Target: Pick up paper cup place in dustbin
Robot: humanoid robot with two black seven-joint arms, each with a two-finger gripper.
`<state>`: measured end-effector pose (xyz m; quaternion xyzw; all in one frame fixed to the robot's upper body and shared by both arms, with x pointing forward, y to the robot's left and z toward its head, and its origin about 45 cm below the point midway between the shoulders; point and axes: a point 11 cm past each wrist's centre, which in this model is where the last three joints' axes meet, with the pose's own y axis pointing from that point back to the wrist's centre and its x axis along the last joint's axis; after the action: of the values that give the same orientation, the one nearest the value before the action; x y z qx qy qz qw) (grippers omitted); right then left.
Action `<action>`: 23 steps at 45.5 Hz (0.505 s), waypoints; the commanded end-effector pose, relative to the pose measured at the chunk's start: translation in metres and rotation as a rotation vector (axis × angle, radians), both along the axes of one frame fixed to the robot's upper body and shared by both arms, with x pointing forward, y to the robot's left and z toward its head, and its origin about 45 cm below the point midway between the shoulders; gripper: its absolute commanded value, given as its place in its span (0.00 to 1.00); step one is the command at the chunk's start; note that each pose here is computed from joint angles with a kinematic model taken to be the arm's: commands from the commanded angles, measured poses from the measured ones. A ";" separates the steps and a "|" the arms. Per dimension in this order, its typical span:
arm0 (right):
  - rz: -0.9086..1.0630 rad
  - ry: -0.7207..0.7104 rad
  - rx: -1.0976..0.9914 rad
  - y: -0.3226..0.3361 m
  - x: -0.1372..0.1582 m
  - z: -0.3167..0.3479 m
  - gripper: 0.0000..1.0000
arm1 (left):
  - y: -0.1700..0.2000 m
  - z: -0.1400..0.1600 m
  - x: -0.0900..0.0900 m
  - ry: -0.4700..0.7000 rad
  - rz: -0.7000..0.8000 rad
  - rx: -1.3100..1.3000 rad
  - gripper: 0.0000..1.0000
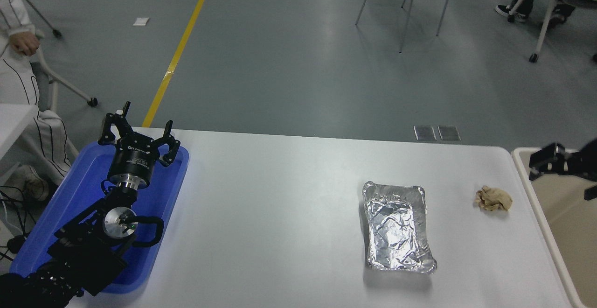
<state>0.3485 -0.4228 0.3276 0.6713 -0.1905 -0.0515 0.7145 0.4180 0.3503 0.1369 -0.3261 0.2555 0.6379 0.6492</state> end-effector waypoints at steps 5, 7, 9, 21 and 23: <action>0.190 -0.030 -0.075 0.069 0.026 0.069 1.00 | 0.000 0.000 0.000 0.000 0.000 0.000 1.00; 0.212 -0.044 -0.064 0.078 0.030 0.072 1.00 | 0.000 0.000 0.000 0.000 0.000 0.000 1.00; 0.235 -0.065 -0.040 0.089 0.033 0.076 1.00 | 0.000 0.000 0.000 0.000 0.000 0.000 1.00; 0.330 -0.134 -0.032 0.120 0.042 0.101 1.00 | 0.000 0.000 0.000 0.000 0.000 0.000 1.00; 0.343 -0.130 -0.048 0.121 0.042 0.101 1.00 | 0.000 0.001 0.001 -0.001 0.000 0.000 1.00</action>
<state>0.3855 -0.3256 0.4082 0.6862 -0.1378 0.0731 0.7104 0.4180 0.3503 0.1369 -0.3261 0.2555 0.6380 0.6491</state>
